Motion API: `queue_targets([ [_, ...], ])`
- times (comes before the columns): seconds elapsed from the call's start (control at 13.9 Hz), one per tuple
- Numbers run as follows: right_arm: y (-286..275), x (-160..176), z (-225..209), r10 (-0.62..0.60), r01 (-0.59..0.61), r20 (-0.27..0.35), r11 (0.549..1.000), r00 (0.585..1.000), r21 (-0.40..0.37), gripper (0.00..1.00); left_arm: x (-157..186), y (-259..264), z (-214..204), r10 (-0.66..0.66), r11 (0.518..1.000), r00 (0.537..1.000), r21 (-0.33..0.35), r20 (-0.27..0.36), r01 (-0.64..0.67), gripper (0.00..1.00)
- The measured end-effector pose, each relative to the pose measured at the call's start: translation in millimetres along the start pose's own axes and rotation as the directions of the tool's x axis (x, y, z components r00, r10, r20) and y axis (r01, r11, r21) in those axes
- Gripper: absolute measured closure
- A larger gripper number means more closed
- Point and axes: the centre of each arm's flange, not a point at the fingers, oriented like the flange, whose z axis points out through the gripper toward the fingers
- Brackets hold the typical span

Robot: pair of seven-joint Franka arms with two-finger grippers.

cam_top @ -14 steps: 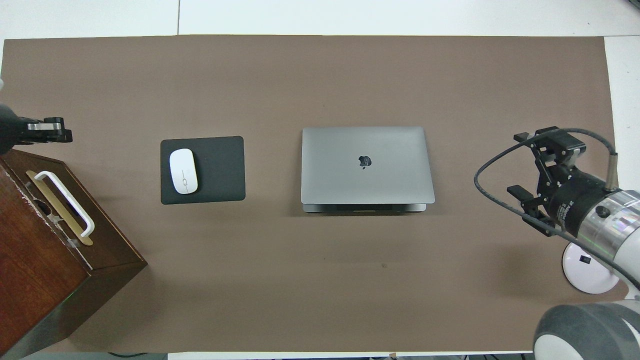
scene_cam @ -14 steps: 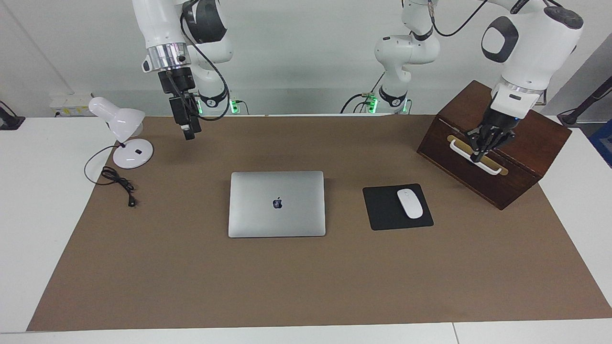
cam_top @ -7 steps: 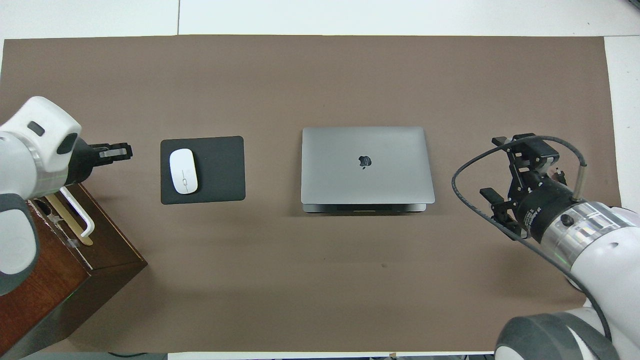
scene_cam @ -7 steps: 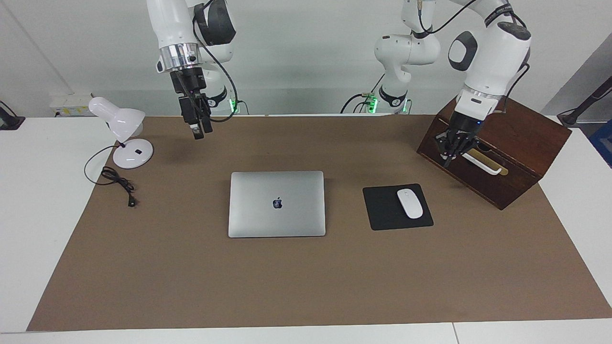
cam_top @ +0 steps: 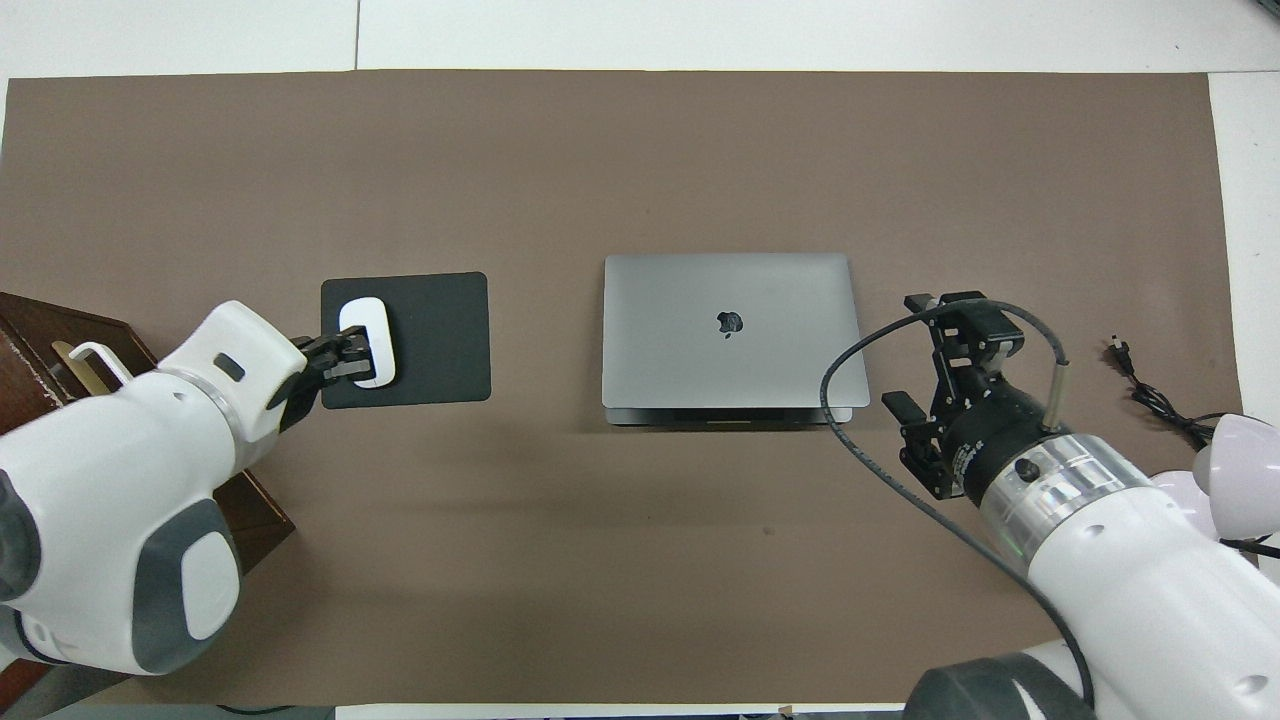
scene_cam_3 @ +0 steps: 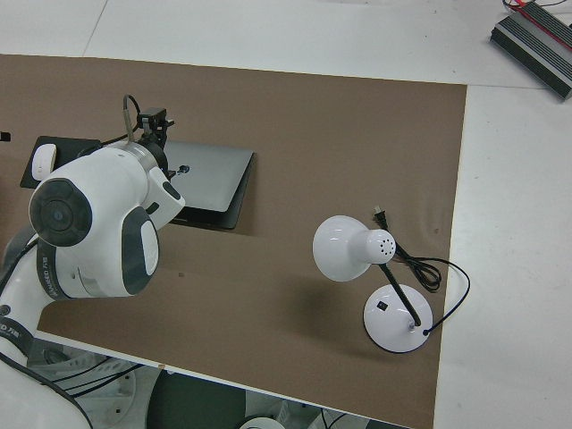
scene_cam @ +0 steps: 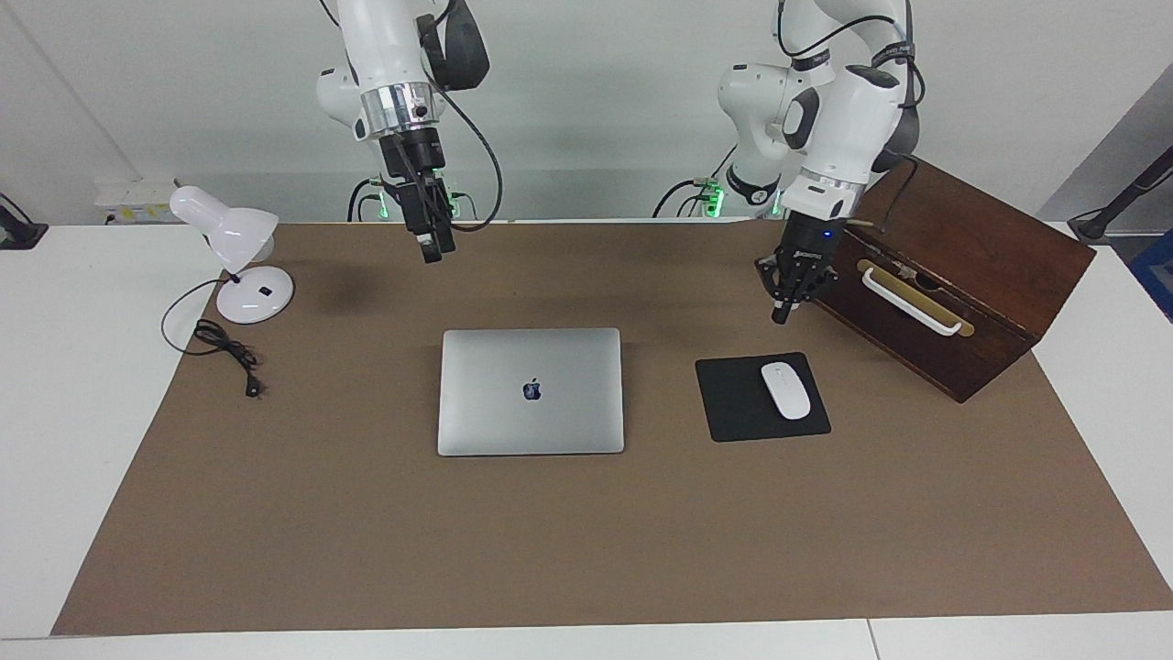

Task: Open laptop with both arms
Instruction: 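Move the right gripper toward the laptop while the left gripper advances too, then place the right gripper at the laptop lid's near edge while the left gripper waits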

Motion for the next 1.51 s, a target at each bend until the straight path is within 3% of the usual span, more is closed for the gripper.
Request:
queue_targets([
  [0.43,38,-1,26,-0.02,0.02,-0.016,0.999,1.0,-0.03,0.0,-62,57,28,0.075,0.993,0.991,-0.084,-0.112,-0.084,0.99],
  [0.87,61,-27,36,0.001,-0.002,-0.011,0.998,1.0,-0.055,0.0,-113,100,68,0.14,0.976,0.972,-0.142,-0.187,-0.167,0.99],
  [1.23,78,-35,47,0.086,-0.087,-0.018,0.993,0.996,-0.076,0.0,-139,126,83,0.194,0.958,0.961,-0.171,-0.199,-0.229,0.99],
  [1.51,101,-31,64,0.085,-0.086,-0.02,0.993,0.996,-0.077,0.0,-171,148,86,0.251,0.935,0.949,-0.204,-0.192,-0.289,0.99],
])
